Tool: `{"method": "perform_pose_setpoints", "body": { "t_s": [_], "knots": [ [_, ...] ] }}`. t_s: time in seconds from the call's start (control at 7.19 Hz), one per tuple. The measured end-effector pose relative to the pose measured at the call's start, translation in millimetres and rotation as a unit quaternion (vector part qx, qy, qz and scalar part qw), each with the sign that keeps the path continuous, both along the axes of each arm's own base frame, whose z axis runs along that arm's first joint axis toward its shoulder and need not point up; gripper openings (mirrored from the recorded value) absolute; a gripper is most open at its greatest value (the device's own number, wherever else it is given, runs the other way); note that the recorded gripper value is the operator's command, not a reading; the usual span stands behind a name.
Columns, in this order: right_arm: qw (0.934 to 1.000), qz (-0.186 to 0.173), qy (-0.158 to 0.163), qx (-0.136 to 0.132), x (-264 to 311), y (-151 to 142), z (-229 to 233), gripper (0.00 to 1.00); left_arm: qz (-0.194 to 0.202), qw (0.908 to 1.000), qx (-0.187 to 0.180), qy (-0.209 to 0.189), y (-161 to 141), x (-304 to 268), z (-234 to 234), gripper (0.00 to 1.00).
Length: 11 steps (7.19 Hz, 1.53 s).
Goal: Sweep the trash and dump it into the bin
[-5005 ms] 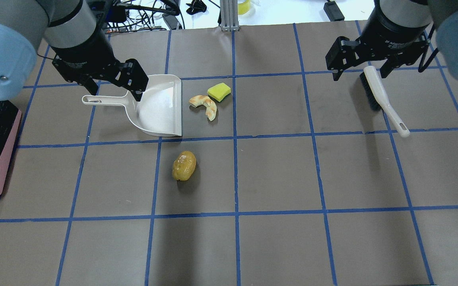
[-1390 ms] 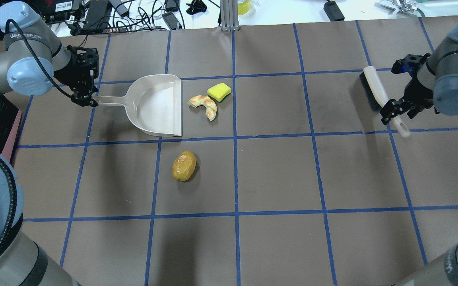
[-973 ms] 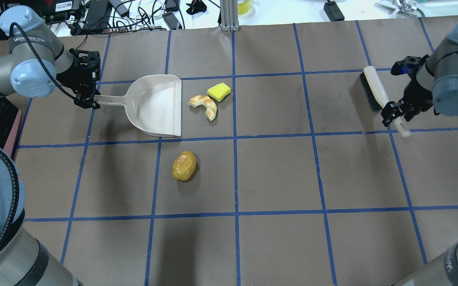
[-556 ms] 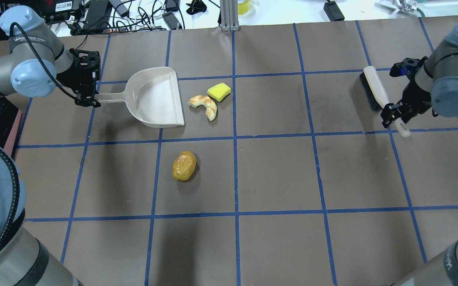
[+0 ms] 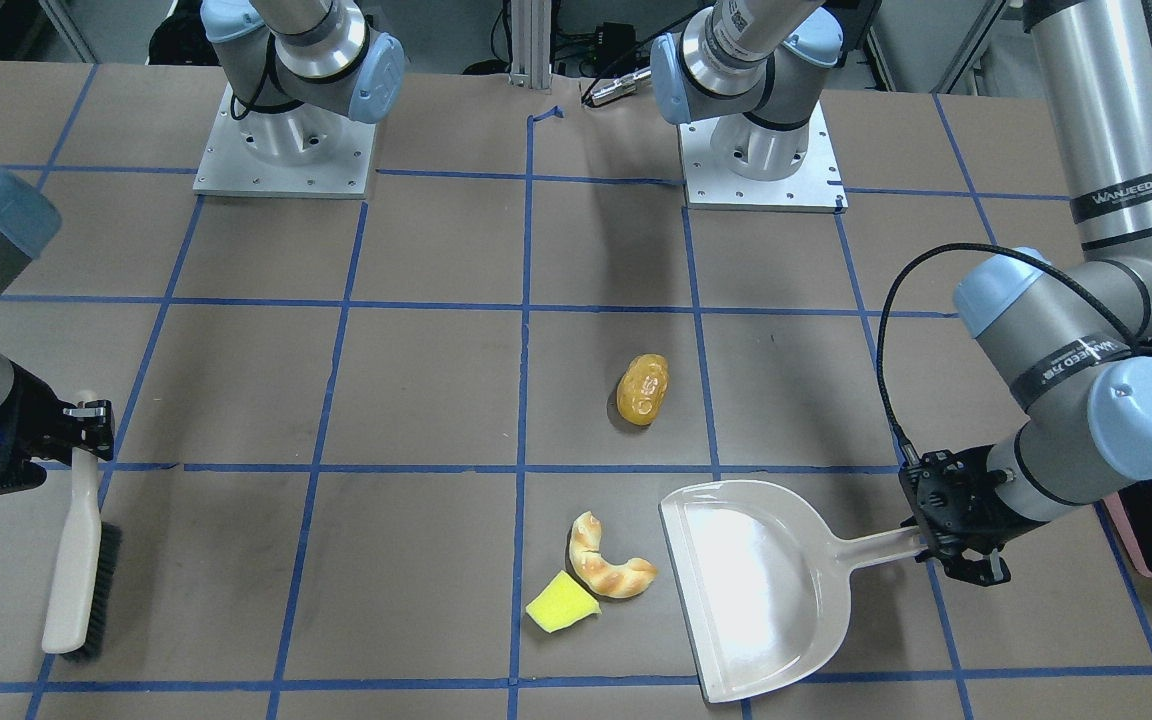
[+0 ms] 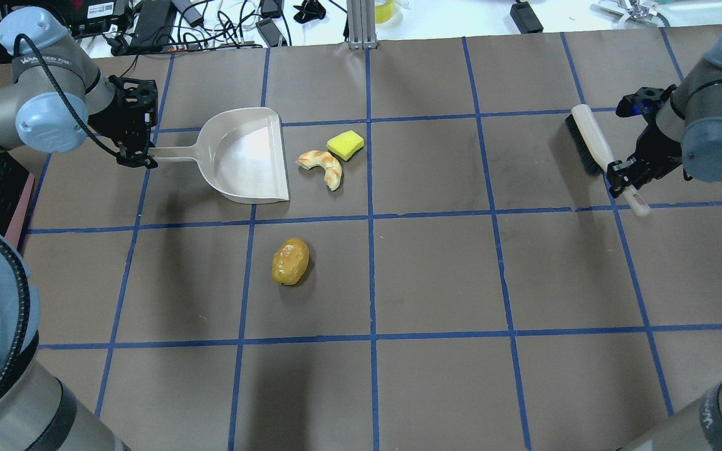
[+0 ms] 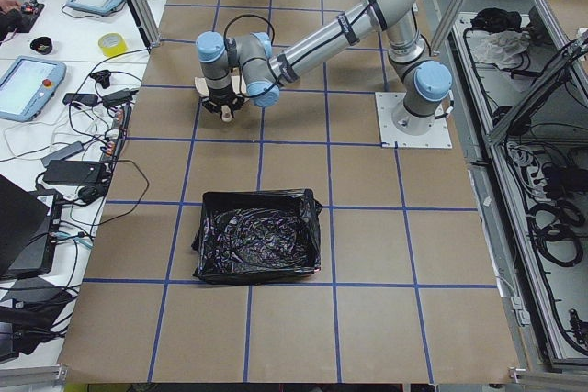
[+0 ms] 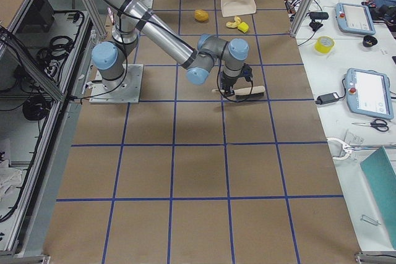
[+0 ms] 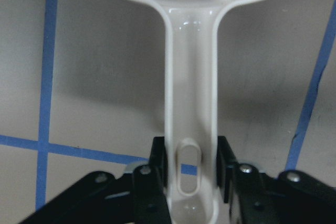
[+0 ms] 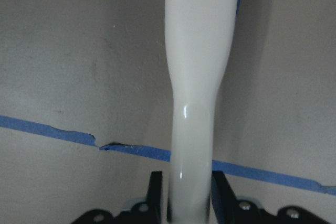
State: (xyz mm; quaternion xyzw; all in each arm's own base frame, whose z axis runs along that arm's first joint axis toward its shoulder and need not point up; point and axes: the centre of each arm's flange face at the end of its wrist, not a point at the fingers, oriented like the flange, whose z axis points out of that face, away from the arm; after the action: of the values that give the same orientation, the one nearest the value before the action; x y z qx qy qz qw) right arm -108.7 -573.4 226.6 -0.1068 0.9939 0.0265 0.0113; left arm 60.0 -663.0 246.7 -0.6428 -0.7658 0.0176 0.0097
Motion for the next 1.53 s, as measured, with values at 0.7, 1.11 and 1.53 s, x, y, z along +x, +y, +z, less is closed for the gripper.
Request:
{"method": "perform_pose_setpoints", "body": {
  "t_s": [0.7, 1.11, 1.53],
  "knots": [
    [0.9957, -0.093, -0.004, 0.003, 26.2, -9.4, 45.8, 0.00, -0.006, 1.0000, 0.003, 0.000, 1.5, -3.8, -2.2, 0.00],
    [0.9954, -0.095, -0.005, -0.006, 156.6, -13.8, 67.1, 0.00, -0.009, 0.9999, 0.007, 0.002, 1.9, -5.7, -5.2, 0.00],
    [0.9994, -0.027, -0.001, -0.021, 275.3, -1.6, 65.6, 0.00, -0.015, 0.9998, 0.009, 0.001, 2.1, -7.7, -6.0, 0.00]
  ]
}}
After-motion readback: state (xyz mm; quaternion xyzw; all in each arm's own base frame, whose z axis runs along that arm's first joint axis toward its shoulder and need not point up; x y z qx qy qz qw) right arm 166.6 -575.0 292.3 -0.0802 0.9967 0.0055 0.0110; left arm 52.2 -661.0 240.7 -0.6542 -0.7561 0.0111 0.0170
